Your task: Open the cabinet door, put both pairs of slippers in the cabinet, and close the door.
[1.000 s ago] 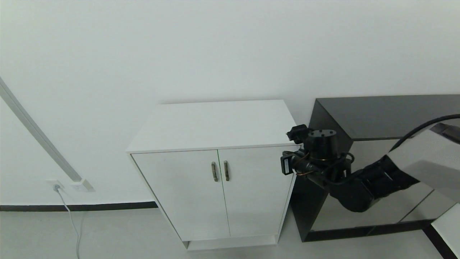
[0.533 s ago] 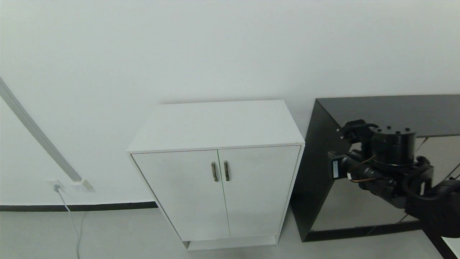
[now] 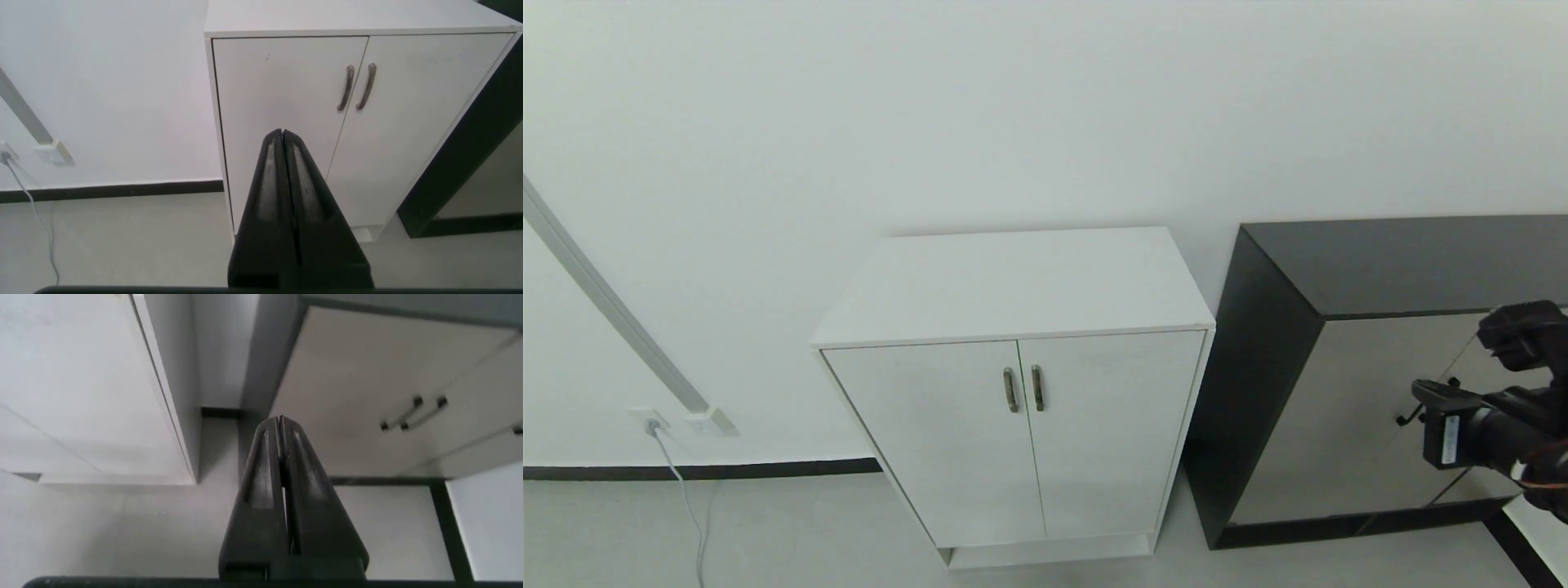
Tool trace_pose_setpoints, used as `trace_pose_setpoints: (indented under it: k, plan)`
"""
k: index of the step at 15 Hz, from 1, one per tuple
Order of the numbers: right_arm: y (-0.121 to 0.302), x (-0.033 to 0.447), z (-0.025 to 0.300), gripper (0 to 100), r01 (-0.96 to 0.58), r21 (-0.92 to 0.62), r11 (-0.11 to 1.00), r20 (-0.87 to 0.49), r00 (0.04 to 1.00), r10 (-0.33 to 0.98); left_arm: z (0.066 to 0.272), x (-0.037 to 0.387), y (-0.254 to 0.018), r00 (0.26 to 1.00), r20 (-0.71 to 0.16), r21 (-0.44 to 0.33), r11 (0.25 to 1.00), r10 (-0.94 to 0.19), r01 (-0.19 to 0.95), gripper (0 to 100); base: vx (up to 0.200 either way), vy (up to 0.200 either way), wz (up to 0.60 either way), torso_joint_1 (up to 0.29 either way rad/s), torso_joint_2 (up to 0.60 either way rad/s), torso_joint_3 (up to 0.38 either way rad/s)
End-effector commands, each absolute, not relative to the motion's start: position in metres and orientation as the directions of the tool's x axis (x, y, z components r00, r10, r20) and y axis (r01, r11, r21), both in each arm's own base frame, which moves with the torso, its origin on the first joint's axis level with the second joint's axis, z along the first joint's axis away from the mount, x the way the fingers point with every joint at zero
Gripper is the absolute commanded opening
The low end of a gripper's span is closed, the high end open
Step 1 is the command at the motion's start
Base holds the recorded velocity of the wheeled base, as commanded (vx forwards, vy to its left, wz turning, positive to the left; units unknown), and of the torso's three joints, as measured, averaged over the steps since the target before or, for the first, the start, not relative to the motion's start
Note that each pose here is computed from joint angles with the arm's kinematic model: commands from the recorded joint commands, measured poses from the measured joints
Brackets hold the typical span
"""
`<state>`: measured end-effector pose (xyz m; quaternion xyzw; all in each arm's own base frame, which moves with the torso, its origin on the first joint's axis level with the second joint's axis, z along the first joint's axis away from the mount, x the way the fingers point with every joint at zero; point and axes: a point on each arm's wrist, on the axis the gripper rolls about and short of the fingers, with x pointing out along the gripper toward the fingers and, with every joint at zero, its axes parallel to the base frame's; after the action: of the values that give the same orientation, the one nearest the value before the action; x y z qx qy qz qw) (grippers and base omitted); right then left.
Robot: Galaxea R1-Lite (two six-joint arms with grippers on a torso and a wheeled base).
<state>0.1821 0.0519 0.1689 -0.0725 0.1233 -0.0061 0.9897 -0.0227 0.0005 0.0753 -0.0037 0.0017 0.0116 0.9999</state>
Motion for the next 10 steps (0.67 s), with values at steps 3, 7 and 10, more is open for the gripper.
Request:
trace_pose_setpoints:
  k: [3, 7, 10]
  plan:
    - [0.027, 0.106, 0.174, 0, -0.015, -0.135, 0.991, -0.219, 0.976, -0.016, 0.075, -0.023, 0.0, 1.0, -0.003, -0.008, 1.0, 0.025, -0.025, 0, 0.0, 0.0, 0.0, 0.0, 0.0, 0.0]
    - [0.01, 0.051, 0.167, 0, -0.057, -0.13, 0.99, -0.242, 0.97, 0.024, 0.075, -0.023, 0.0, 1.0, -0.005, -0.008, 1.0, 0.023, -0.023, 0, 0.0, 0.0, 0.0, 0.0, 0.0, 0.0]
    - [0.002, 0.023, 0.153, 0, -0.107, -0.119, 0.987, -0.25, 0.966, 0.074, 0.075, -0.023, 0.0, 1.0, -0.003, -0.008, 1.0, 0.025, -0.025, 0, 0.0, 0.0, 0.0, 0.0, 0.0, 0.0]
